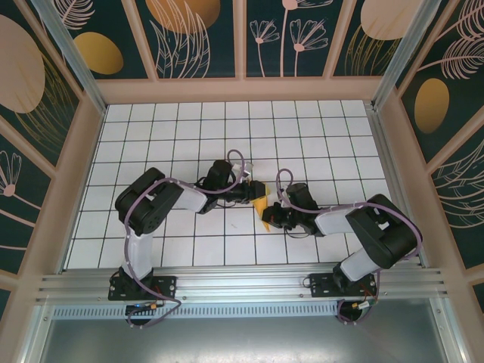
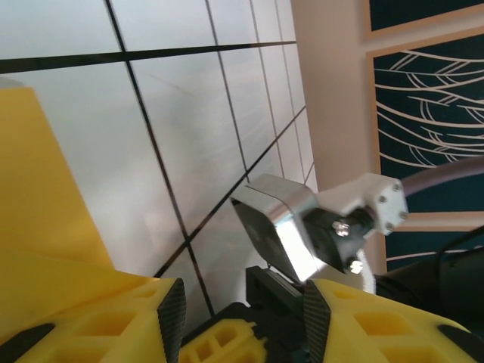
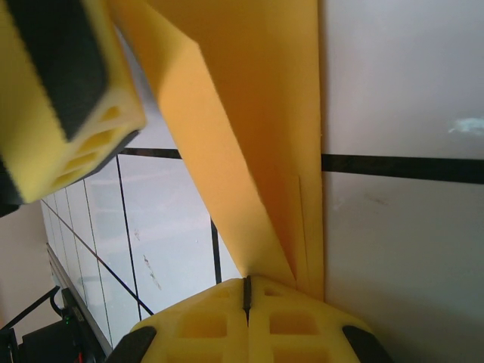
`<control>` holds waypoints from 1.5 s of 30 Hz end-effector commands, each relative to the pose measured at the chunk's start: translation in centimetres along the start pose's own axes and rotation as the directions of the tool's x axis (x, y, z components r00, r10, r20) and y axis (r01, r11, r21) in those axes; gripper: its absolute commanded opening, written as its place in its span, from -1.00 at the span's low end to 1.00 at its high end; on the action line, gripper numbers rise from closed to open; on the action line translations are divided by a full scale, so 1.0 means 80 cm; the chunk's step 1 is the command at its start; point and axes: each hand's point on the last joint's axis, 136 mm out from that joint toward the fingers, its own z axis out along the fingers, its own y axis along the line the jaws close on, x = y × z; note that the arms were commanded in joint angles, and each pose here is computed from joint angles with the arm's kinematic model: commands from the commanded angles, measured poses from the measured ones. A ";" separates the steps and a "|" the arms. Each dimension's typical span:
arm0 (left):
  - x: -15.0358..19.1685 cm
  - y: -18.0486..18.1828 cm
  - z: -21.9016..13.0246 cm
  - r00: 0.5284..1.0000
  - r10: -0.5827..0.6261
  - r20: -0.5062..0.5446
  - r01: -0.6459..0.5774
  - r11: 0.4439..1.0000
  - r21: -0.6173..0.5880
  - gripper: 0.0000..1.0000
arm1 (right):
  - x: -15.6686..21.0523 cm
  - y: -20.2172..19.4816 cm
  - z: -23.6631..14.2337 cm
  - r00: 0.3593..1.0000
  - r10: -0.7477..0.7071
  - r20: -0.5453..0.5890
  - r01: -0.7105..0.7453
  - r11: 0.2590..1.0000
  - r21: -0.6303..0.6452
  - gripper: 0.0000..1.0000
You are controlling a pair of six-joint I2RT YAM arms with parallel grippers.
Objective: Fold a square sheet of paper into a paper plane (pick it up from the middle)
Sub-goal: Fold the wing for the fifth time at the center of the table.
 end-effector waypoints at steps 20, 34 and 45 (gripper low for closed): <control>0.018 0.104 0.013 0.999 -0.011 -0.051 -0.004 0.959 -0.282 -0.12 | 0.000 0.033 -0.034 0.991 -0.134 0.002 0.134 0.991 0.009 -0.78; 0.021 0.110 0.012 0.998 -0.015 -0.067 -0.007 0.952 -0.306 -0.13 | 0.010 0.007 -0.007 0.990 -0.126 -0.068 0.134 0.983 0.129 -0.82; 0.026 0.119 0.011 0.997 -0.013 -0.080 -0.014 0.943 -0.332 -0.14 | 0.023 -0.029 -0.008 0.997 -0.041 -0.069 0.051 0.989 0.139 -0.83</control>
